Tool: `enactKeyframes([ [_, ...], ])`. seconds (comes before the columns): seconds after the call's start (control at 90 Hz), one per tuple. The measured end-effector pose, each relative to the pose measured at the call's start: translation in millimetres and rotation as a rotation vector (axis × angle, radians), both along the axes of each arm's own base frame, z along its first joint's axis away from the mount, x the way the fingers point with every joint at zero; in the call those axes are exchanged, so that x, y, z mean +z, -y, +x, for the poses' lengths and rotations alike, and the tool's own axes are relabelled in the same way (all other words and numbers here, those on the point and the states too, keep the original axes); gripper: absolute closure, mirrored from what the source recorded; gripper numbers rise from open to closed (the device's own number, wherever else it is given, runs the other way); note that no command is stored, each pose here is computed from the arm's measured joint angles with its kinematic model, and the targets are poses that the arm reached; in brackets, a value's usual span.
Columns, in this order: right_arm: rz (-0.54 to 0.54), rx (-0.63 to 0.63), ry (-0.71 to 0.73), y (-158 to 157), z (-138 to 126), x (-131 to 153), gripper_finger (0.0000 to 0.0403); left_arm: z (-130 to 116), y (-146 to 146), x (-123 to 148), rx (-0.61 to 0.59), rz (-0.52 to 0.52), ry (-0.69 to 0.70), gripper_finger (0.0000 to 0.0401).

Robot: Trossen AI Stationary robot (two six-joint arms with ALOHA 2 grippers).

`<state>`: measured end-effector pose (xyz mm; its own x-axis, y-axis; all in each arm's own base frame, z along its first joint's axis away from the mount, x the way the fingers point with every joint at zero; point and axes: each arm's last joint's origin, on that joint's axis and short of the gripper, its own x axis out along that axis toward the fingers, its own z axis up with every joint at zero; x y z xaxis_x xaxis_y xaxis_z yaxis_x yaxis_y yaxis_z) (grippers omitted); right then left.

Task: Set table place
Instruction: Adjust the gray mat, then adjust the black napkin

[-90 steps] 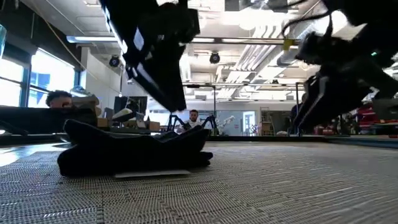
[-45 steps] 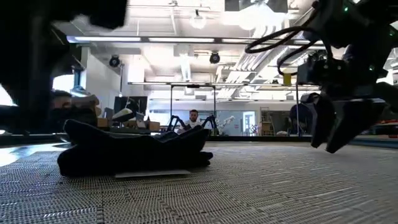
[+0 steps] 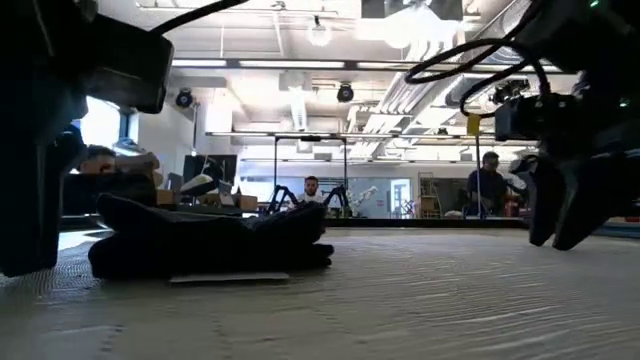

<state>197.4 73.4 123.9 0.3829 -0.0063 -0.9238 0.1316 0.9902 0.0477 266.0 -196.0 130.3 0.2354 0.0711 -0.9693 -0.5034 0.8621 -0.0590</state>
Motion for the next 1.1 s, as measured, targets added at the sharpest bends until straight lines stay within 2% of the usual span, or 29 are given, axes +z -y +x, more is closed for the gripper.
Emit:
enactKeyframes([
  [0.189,0.091,-0.072,0.015,-21.4,-7.0,0.7,0.0210,-4.5,-3.6,-1.2,-0.051,0.050,-0.049,0.0240],
  [0.311,0.121,-0.063,0.008,-31.8,-10.7,2.7,0.0210,-3.6,-2.8,4.1,-0.085,0.047,-0.061,0.0240],
  [0.422,0.138,-0.034,-0.037,-36.6,-12.0,12.8,0.0210,0.1,-1.0,24.7,-0.129,0.028,-0.087,0.0240],
  [0.511,0.136,-0.007,0.005,-39.7,-5.5,28.9,0.0210,12.2,4.8,61.8,-0.162,0.003,0.034,0.0240],
  [0.589,0.088,0.009,0.041,-39.2,-3.5,33.0,0.0210,19.7,4.5,82.4,-0.208,0.091,0.134,0.0240],
  [0.667,0.014,0.006,0.100,-37.7,-0.2,33.6,0.0210,31.6,-0.9,88.4,-0.237,0.234,0.229,0.0240],
  [0.722,-0.035,-0.004,0.142,-35.9,3.2,34.1,0.0210,39.6,-9.8,90.4,-0.244,0.297,0.260,0.0240],
  [0.789,-0.063,-0.011,0.165,-34.3,5.1,28.2,0.0210,52.5,-22.2,85.4,-0.246,0.311,0.247,0.0240],
  [0.9,-0.065,-0.023,0.172,-31.2,6.8,17.1,0.0210,71.3,-43.7,61.2,-0.267,0.312,0.152,0.0240],
  [1.1,-0.066,-0.054,0.115,-28.7,2.9,0.3,0.0210,83.1,-60.2,24.2,-0.288,0.211,-0.023,0.0240],
])
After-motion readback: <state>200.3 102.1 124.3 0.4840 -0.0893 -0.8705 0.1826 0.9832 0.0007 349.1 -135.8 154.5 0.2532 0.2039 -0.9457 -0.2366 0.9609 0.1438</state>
